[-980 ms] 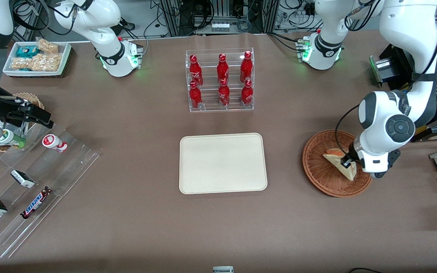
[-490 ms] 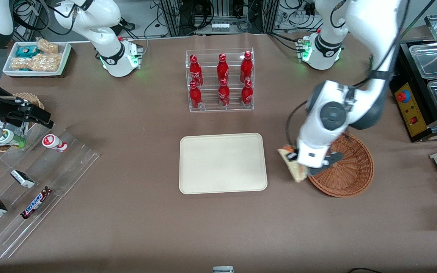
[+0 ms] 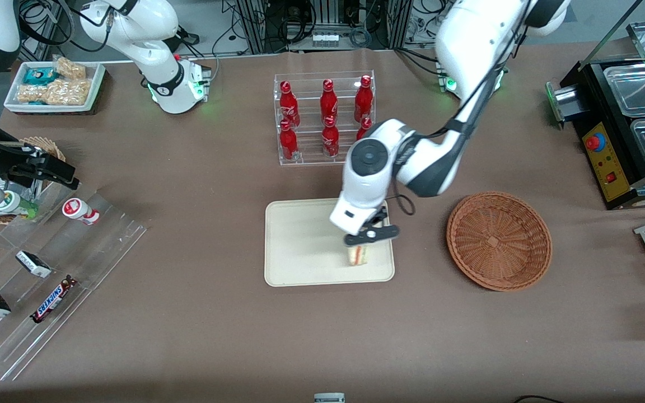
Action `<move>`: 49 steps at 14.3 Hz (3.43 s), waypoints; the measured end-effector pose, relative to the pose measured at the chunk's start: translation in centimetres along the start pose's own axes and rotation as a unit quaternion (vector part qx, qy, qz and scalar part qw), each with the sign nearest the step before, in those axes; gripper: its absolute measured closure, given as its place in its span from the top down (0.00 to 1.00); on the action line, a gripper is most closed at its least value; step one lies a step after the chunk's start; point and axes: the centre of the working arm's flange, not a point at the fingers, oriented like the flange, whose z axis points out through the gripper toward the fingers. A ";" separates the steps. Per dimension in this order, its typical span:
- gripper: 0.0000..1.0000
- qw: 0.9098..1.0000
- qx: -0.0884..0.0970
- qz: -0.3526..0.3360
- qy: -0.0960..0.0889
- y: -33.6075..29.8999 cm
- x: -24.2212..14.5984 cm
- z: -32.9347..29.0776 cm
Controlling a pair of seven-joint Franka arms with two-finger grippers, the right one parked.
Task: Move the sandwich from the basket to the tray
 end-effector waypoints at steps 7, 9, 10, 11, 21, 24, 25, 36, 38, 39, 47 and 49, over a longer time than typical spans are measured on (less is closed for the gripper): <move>0.15 1.000 0.000 0.023 -0.007 4.0 -1.4 5.4; 0.17 1.000 0.001 0.023 -0.008 3.9 -1.4 6.5; 0.24 1.000 0.000 0.022 -0.008 3.9 -1.4 6.6; 0.34 1.000 -0.002 0.022 -0.006 4.0 -1.2 6.3; 1.00 0.999 -0.014 -0.018 0.047 -0.4 3.2 -13.3; 1.00 0.998 0.008 -0.052 0.041 -6.8 6.1 -17.3; 1.00 0.998 0.014 -0.049 0.037 -9.6 7.3 -17.9; 1.00 0.994 0.058 0.072 -0.053 -35.6 8.7 -25.7; 1.00 0.992 0.055 0.095 -0.054 -38.1 8.1 -27.8; 1.00 0.992 0.048 0.103 -0.052 -39.3 7.8 -29.0; 1.00 0.991 -0.001 0.128 -0.043 -42.3 7.4 -33.5; 1.00 0.991 -0.002 0.129 -0.043 -42.3 7.4 -33.3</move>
